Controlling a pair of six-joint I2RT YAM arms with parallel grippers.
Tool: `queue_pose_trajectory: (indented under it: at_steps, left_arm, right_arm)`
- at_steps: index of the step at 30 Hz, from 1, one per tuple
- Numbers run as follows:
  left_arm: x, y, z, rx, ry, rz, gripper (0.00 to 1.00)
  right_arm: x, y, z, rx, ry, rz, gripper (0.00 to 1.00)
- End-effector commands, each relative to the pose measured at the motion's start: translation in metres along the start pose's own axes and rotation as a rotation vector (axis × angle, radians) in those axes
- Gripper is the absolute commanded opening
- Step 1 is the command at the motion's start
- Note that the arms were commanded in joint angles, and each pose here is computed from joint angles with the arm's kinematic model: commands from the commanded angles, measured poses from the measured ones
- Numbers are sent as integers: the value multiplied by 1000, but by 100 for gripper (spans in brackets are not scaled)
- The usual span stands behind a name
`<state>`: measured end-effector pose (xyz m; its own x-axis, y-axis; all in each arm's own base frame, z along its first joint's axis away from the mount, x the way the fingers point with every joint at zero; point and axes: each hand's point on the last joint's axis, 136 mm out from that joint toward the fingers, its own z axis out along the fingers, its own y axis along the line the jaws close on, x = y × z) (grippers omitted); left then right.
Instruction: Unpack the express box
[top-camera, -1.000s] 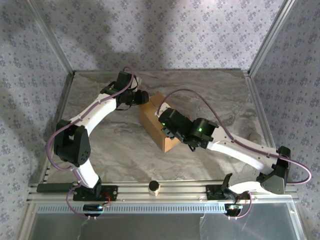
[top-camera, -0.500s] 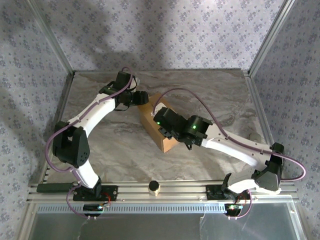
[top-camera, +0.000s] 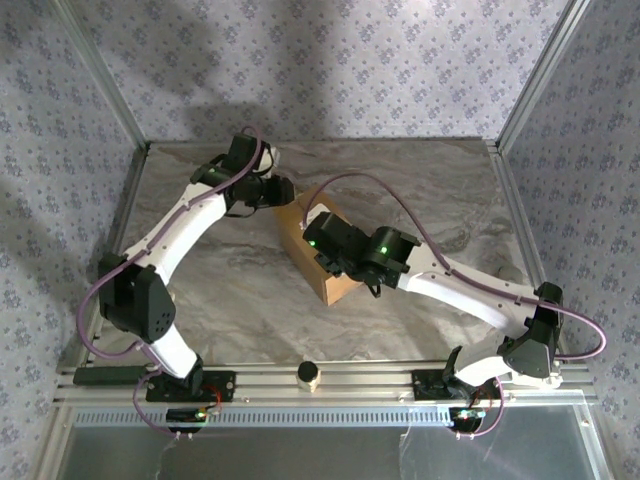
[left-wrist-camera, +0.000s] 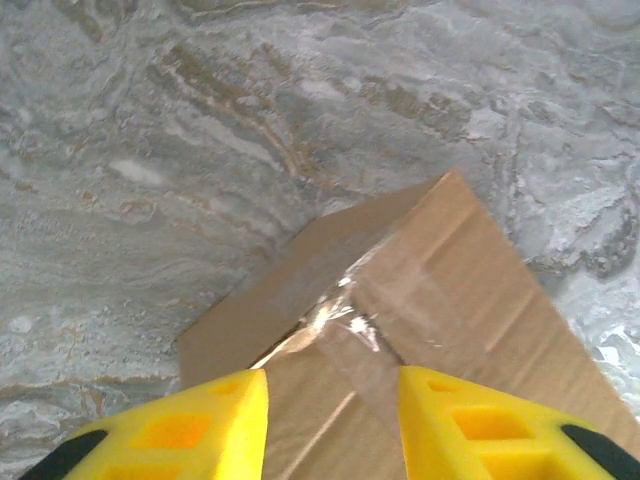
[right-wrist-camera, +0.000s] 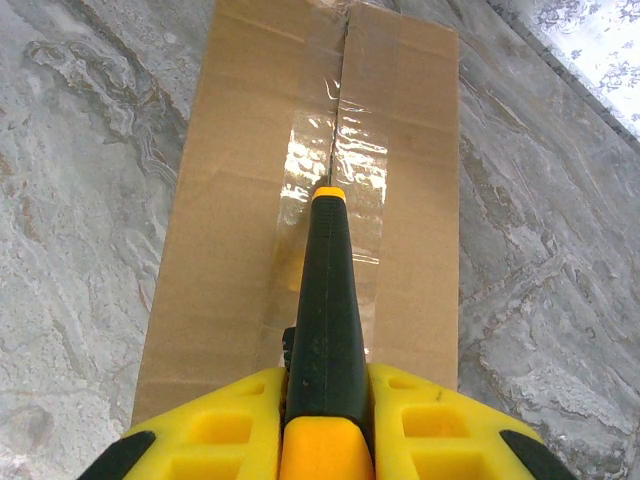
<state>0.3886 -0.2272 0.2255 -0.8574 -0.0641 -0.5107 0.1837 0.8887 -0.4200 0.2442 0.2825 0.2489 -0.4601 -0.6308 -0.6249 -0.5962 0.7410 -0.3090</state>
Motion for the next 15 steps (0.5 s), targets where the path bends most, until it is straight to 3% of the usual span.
queue_pose_trajectory:
  at_steps: [1,9,15]
  left_arm:
    - [-4,-26,5,75,25,-4,38]
    - [12,-55,45,102,112,14,37]
    - [28,-39,65,41,153,2,35]
  right_arm:
    - [18,5,4,-28,89,-11,0]
    - [20,9,6,-42,97,-12,0]
    - [21,6,3,-36,99,-21,0]
